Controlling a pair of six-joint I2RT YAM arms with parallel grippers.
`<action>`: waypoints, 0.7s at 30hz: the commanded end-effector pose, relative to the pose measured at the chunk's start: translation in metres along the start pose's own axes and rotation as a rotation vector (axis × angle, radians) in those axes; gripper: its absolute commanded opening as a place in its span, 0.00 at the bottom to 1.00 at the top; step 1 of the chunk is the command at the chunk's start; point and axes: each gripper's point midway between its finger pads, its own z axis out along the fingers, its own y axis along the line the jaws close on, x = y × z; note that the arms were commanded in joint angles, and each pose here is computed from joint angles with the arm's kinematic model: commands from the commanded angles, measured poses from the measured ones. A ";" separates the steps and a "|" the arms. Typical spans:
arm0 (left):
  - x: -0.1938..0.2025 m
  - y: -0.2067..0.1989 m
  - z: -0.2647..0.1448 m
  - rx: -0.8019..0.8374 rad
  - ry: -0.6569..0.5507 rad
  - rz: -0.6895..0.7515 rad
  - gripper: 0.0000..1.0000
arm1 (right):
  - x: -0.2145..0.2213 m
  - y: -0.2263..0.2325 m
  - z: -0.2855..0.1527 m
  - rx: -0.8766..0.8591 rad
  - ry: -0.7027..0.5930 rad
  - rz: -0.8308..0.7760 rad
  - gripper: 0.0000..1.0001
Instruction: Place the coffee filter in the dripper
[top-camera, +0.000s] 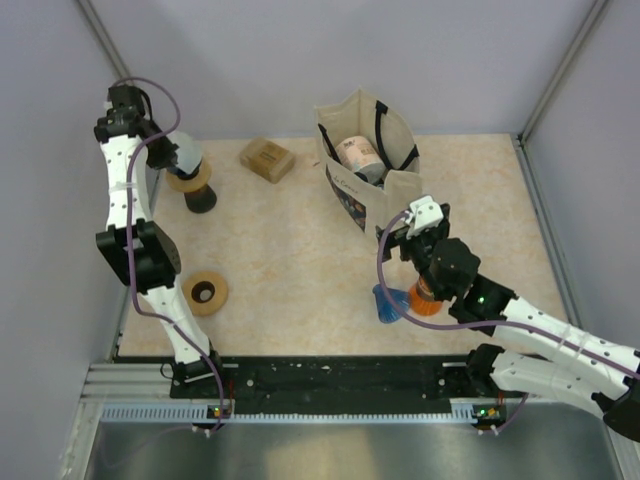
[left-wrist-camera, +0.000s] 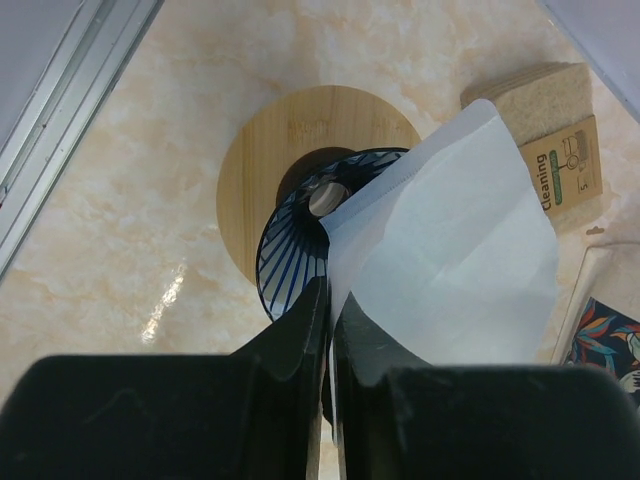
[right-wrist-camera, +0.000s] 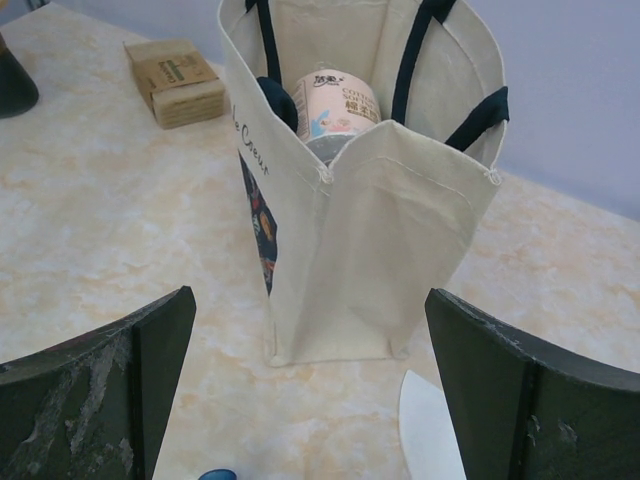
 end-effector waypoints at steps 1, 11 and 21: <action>-0.017 -0.006 -0.008 0.033 -0.047 0.012 0.12 | -0.003 -0.006 0.000 0.028 -0.016 0.007 0.99; -0.016 -0.010 -0.011 0.055 -0.039 0.022 0.23 | -0.003 -0.007 -0.001 0.031 -0.016 0.001 0.99; -0.020 -0.014 -0.022 0.070 -0.059 0.022 0.32 | -0.002 -0.005 0.000 0.020 -0.014 0.001 0.99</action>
